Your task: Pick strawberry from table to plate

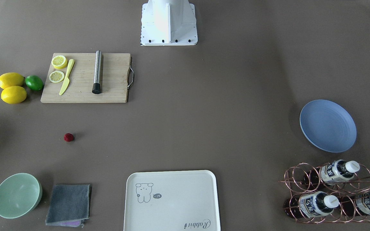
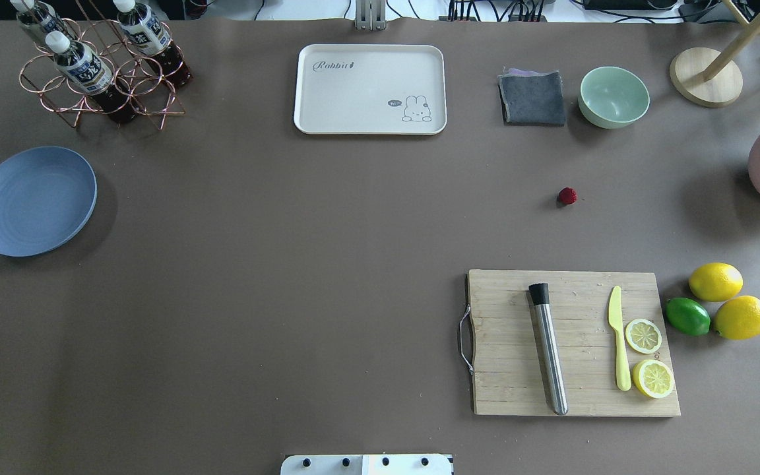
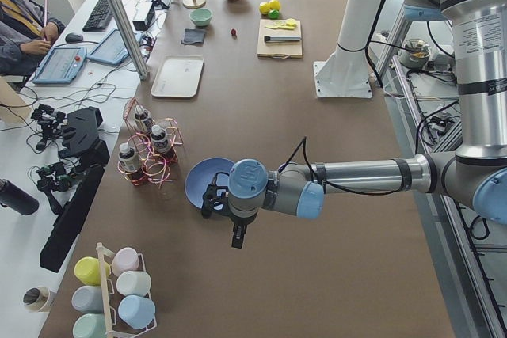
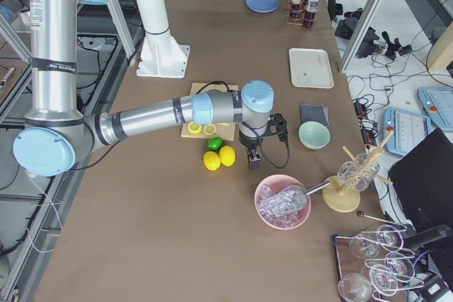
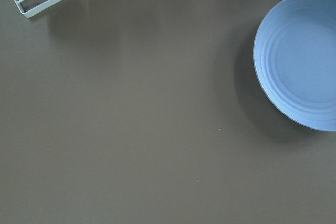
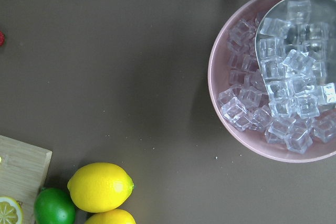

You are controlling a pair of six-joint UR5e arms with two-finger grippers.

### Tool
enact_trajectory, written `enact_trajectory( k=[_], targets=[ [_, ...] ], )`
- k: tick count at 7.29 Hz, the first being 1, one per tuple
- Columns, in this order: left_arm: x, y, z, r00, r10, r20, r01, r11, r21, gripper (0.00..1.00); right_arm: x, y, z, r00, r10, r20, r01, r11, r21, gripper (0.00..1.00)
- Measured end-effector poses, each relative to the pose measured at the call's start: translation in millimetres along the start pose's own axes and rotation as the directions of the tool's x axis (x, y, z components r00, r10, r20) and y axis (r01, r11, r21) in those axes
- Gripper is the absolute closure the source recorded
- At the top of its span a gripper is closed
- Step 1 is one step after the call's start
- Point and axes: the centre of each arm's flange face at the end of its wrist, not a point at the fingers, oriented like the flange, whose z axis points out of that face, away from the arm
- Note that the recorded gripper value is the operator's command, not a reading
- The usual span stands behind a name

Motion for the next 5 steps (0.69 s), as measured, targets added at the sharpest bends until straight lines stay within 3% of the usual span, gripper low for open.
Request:
enact_trajectory(
  k=[5],
  targets=[
    [65, -76, 110, 0.998, 0.031, -0.058, -0.033, 0.999, -0.031, 0.09, -3, 2, 0, 1.0, -0.01, 0.024, 0.01, 1.0, 0.01, 0.0]
  ],
)
